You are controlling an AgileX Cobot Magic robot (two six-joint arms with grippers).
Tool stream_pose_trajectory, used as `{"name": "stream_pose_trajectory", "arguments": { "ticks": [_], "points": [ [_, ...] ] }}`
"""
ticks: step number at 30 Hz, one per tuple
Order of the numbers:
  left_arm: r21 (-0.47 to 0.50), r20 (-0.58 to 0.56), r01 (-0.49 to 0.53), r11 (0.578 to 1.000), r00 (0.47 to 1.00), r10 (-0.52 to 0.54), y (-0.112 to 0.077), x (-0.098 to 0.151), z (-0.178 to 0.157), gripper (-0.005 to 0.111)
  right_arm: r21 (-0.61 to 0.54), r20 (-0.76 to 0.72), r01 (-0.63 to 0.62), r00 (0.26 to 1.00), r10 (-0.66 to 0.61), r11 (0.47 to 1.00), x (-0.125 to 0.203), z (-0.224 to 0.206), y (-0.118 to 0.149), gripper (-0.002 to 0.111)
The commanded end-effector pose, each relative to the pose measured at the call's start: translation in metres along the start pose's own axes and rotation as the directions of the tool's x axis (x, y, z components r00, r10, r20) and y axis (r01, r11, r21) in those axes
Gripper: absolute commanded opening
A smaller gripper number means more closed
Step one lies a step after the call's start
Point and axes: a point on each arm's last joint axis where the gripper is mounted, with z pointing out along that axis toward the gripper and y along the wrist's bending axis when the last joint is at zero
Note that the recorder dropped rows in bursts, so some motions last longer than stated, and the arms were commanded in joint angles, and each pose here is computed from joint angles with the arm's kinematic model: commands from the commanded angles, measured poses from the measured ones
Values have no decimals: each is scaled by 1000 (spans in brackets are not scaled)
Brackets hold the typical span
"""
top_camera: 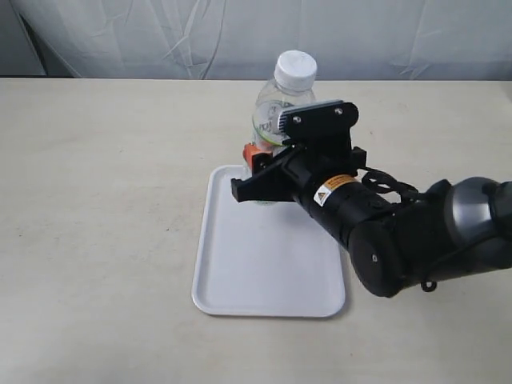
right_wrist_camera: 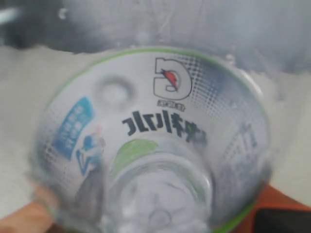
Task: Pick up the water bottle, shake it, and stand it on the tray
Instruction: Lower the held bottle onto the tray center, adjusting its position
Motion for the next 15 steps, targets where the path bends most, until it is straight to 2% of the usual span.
{"name": "stream_pose_trajectory", "arguments": {
  "ticks": [1, 11, 15],
  "points": [
    [1, 5, 7, 1000, 1000, -7, 0, 1, 0, 0, -22, 35, -13, 999, 13, 1000, 4, 0, 0, -1],
    [1, 5, 7, 1000, 1000, -7, 0, 1, 0, 0, -54, -121, 5, 993, -12, 999, 19, -1, 3, -1],
    [1, 5, 7, 1000, 1000, -7, 0, 1, 0, 0, -136, -146, 75, 985, -95, 988, 22, -2, 9, 1]
  ]
}}
